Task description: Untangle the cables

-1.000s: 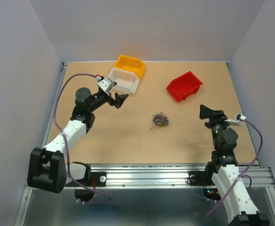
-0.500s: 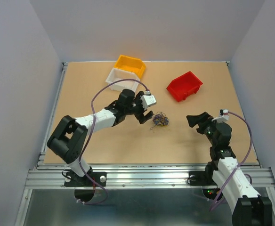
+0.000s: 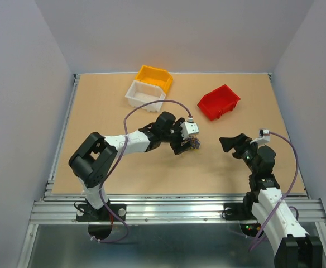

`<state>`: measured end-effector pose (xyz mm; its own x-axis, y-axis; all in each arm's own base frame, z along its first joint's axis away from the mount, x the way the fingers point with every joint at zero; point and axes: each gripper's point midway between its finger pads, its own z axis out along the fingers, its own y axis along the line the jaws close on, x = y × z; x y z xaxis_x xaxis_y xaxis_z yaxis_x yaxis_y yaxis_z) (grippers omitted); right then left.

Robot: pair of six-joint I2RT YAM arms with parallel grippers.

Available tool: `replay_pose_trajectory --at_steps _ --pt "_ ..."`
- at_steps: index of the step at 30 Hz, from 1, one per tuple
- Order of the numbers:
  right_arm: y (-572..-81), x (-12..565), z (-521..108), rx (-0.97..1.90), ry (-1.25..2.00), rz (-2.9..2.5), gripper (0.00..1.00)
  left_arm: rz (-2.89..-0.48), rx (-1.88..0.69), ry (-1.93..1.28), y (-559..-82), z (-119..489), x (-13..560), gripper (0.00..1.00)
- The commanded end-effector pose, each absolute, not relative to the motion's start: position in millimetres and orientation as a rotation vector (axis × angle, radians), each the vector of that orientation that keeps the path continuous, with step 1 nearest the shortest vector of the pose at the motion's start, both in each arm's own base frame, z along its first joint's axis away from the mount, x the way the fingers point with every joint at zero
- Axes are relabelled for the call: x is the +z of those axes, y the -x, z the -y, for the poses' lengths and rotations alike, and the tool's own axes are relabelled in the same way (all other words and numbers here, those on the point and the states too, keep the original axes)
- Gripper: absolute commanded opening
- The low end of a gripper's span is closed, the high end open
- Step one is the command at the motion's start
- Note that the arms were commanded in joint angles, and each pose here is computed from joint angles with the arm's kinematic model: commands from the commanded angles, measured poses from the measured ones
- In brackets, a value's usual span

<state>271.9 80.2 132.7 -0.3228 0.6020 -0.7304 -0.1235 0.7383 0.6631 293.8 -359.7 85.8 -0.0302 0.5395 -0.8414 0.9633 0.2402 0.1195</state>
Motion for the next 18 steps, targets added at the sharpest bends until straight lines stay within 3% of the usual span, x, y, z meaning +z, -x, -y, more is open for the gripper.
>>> replay_pose_trajectory --at_steps 1,2,5,6,9,10,12,18 --pt "-269.7 133.8 -83.3 0.778 -0.34 -1.729 0.98 -1.609 -0.668 -1.424 -296.2 380.3 99.2 0.88" --pt "-269.6 133.1 -82.9 0.777 -0.342 -1.73 0.98 -1.618 -0.664 -1.427 -296.5 382.1 95.9 0.86" --pt "-268.8 132.5 -83.6 0.782 -0.34 -1.731 0.97 -1.66 -0.641 -1.436 -299.3 389.4 83.6 0.63" --pt "-268.6 133.2 -84.5 0.786 -0.335 -1.731 0.96 -1.678 -0.634 -1.438 -301.5 389.9 82.5 0.48" --pt "-266.7 133.6 -87.5 0.8 -0.311 -1.73 0.94 -1.662 -0.623 -1.46 -301.0 388.8 84.1 0.28" --pt "-266.5 137.1 -89.3 0.809 -0.291 -1.716 0.94 -1.641 -0.645 -1.48 -293.9 387.1 84.0 0.15" --pt "-261.3 136.3 -98.1 0.852 -0.235 -1.716 0.93 -1.572 -0.665 -1.477 -286.7 386.4 105.7 0.0" --pt "-257.5 139.4 -114.1 0.924 -0.127 -1.703 0.86 -1.502 -0.746 -1.511 -265.3 381.9 121.2 0.0"
